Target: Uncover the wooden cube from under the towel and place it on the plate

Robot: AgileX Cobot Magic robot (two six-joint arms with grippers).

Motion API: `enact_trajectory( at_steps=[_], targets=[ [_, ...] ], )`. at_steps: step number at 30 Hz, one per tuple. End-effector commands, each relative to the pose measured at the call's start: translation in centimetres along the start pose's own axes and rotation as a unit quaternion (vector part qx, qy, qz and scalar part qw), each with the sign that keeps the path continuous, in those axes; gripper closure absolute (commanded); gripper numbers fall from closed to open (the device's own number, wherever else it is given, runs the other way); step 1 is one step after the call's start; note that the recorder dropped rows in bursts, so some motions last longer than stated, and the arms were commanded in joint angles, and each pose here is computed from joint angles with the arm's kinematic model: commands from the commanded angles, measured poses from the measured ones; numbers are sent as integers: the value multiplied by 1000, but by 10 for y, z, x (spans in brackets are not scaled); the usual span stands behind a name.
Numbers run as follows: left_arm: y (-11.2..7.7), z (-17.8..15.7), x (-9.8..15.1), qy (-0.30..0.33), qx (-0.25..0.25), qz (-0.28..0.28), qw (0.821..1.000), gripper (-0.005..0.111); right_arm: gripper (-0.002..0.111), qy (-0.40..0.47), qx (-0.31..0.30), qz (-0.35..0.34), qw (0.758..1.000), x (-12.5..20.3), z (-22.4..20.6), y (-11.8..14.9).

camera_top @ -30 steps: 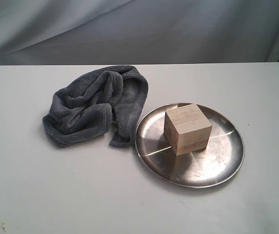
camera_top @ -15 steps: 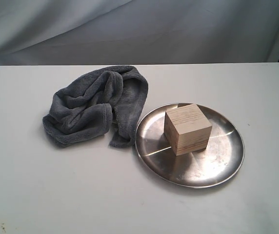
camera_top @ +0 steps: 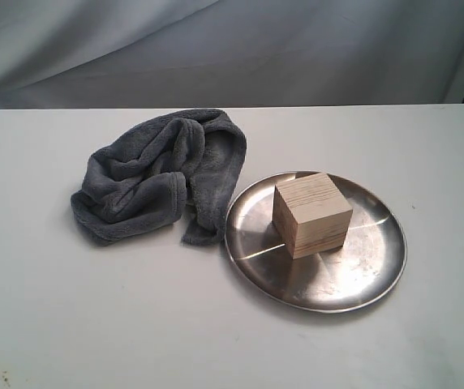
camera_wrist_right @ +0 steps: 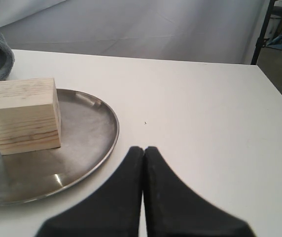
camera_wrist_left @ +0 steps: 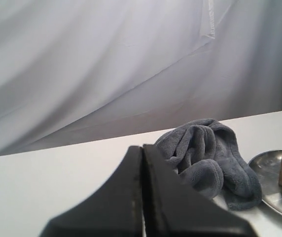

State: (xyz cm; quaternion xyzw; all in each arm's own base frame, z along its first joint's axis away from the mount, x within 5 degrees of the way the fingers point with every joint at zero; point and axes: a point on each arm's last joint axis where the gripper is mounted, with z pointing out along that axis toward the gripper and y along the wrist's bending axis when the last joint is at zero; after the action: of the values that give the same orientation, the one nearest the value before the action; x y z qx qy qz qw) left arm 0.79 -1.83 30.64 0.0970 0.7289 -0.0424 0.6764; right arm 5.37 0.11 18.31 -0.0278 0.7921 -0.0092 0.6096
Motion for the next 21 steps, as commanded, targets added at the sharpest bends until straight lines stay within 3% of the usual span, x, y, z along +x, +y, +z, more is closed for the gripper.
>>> enact_trajectory(
  at_steps=[1, 12, 21],
  targets=[
    [3, 15, 21, 6, -13, -17, 1000, 107, 108, -2, -1, 1, 1000, 1, 0, 0],
    [7, 35, 60, 31, -27, -30, 999, 107, 108, -2, -1, 1, 1000, 1, 0, 0],
    [8, 36, 58, 13, -29, -42, 999, 107, 108, -2, -1, 1, 1000, 1, 0, 0]
  ],
)
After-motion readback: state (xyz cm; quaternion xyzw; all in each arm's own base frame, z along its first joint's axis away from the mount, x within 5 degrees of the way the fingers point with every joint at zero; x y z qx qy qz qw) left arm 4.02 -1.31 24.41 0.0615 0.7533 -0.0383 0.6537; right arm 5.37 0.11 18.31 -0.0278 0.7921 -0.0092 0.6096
